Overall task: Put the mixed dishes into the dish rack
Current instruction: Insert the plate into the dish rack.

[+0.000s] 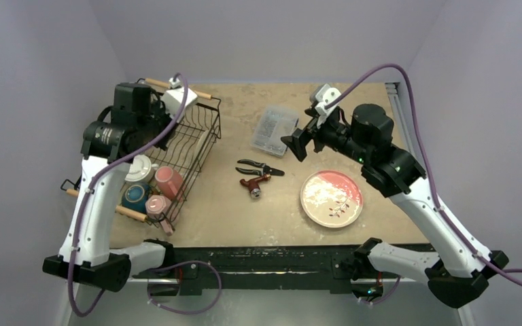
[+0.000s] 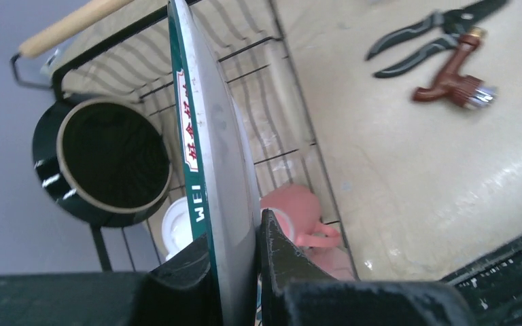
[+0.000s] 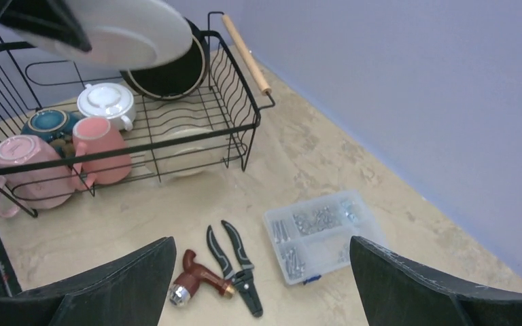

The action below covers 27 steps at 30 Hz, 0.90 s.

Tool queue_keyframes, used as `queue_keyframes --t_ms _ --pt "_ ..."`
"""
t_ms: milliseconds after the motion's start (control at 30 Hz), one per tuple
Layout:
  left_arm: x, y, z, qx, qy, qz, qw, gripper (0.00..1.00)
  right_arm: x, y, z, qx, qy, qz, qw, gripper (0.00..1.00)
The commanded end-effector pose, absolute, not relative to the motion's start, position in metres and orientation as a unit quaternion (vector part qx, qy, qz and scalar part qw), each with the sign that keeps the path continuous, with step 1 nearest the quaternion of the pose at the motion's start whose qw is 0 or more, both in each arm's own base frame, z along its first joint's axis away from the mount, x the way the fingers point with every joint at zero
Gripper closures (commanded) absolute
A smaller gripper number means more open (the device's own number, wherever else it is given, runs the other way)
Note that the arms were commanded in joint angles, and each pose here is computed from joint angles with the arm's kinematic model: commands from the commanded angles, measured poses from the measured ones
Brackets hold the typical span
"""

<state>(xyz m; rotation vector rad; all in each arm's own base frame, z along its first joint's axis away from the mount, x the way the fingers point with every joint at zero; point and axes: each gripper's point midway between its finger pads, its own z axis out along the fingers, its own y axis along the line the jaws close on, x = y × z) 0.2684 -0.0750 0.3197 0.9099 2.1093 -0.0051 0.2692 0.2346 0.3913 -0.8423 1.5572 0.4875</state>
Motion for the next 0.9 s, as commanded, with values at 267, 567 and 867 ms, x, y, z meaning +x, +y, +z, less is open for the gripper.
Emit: queue_keyframes --t_ms 267,567,867 --pt "0.368 0.026 0.297 0.228 0.889 0.055 0.393 1.00 0.251 0.186 0.354 -0.328 0.686 0.180 0.624 0.01" --pt "0.427 0.034 0.245 0.229 0.908 -0.004 0.351 1.00 0.250 0.174 0.339 -0.322 0.698 0.192 0.610 0.01" --pt "0.433 0.034 0.227 0.192 0.919 -0.043 0.342 1.00 0.262 0.183 0.332 -0.316 0.708 0.202 0.599 0.01"
